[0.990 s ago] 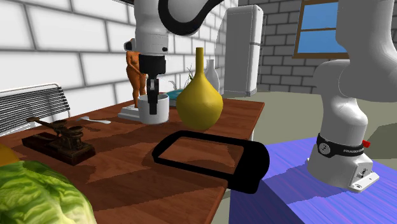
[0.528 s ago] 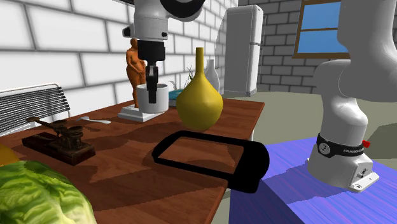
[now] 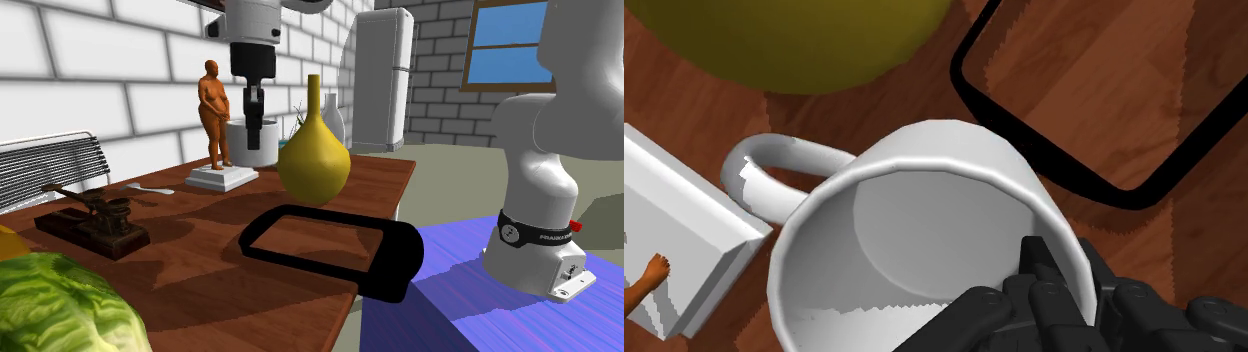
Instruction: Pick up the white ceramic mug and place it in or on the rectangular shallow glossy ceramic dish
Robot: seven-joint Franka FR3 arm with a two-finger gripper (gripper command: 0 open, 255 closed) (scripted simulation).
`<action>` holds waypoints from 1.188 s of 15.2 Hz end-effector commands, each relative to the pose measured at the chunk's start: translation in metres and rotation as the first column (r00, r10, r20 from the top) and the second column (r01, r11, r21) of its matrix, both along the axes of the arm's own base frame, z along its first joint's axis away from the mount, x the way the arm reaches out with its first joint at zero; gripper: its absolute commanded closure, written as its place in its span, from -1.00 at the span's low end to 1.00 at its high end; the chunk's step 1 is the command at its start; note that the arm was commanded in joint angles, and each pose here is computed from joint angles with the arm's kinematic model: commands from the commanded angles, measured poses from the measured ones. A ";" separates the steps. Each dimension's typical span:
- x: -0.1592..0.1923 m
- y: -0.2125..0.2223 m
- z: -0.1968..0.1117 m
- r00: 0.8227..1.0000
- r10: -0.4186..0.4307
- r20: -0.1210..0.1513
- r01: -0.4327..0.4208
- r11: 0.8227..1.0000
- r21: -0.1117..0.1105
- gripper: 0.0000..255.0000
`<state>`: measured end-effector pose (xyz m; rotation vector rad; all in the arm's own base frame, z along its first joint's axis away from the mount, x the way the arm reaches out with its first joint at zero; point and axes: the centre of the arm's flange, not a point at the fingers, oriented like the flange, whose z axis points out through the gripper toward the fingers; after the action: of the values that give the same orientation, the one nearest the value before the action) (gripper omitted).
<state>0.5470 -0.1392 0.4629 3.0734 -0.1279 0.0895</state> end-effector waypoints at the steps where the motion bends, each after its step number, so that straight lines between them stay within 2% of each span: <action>1: -0.018 0.020 0.002 1.000 0.000 0.000 0.000 1.000 0.000 1.00; 13: -0.122 0.135 0.012 1.000 0.000 0.000 0.000 1.000 0.000 1.00; 18: -0.122 0.135 -0.014 1.000 0.000 0.000 0.000 1.000 0.000 1.00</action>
<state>0.4246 -0.0036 0.4537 3.0729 -0.1281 0.0880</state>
